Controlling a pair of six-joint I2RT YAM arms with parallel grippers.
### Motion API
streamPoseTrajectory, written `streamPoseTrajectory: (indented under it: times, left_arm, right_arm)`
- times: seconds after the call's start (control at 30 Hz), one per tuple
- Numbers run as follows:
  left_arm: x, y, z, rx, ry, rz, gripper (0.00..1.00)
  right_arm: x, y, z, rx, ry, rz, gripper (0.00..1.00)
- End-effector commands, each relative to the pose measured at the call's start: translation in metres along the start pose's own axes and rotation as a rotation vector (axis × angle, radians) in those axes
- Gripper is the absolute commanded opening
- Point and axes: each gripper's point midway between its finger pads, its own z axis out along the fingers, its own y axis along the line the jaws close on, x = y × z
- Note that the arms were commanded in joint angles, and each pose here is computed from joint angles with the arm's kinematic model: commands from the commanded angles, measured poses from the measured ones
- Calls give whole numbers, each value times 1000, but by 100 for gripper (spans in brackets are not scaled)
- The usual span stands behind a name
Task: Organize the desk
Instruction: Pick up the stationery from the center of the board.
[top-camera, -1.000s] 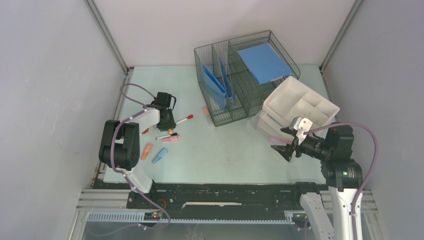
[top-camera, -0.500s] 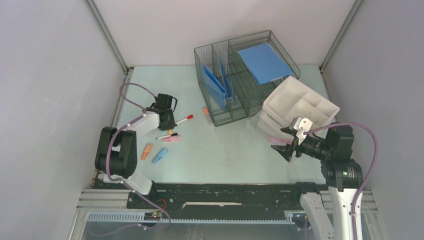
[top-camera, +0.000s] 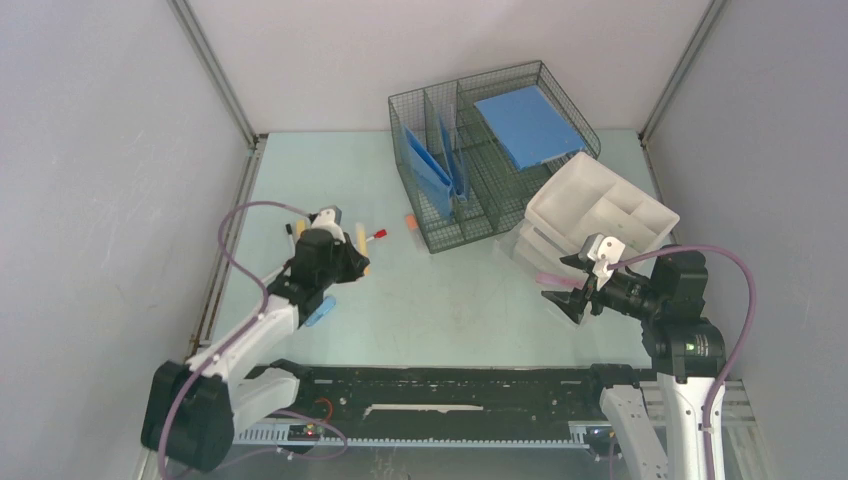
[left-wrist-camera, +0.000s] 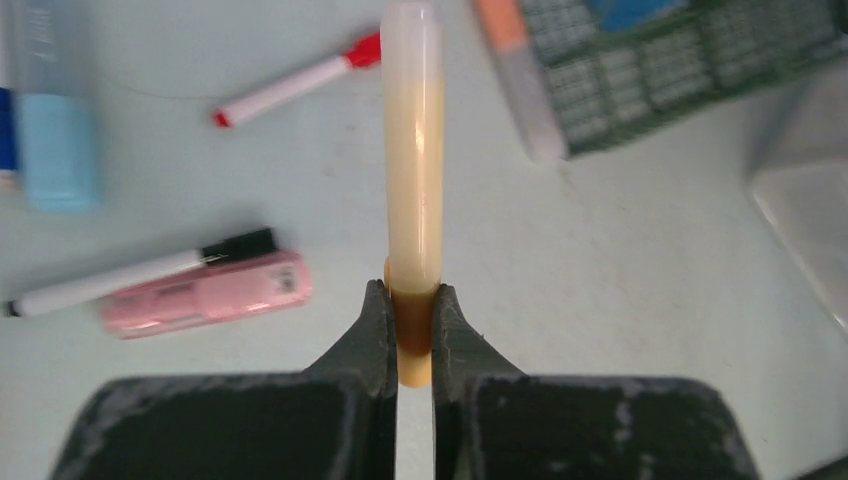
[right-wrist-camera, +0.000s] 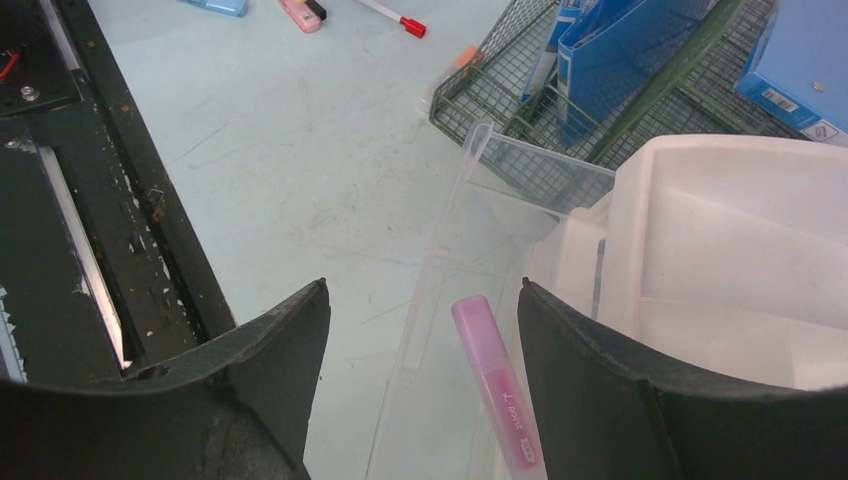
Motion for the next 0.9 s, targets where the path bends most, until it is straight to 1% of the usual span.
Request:
streamPoseTrajectory:
  times: [0.0, 0.1, 0.23, 0.4, 0.6, 0.87]
  left_arm:
    - [-21, -69, -32, 353, -176, -28, 0]
    - [-22, -96, -57, 511, -261, -23, 0]
    - [-18, -123, -88, 651, -337, -9, 0]
    - [-10, -150, -116, 780, -382, -7, 0]
    - [-3, -176, -132, 852, -403, -4, 0]
    - [11, -210, -136, 881, -387, 47, 0]
  right_arm:
    - [-6, 6, 2, -43, -30, -11, 77]
    - [-7, 11, 3, -69, -39, -3, 77]
    - [-9, 17, 3, -106, -54, 5, 77]
    - [-12, 27, 4, -161, -78, 14, 77]
    - [-15, 39, 4, -222, -123, 2, 79]
    - [-17, 49, 3, -269, -152, -2, 81]
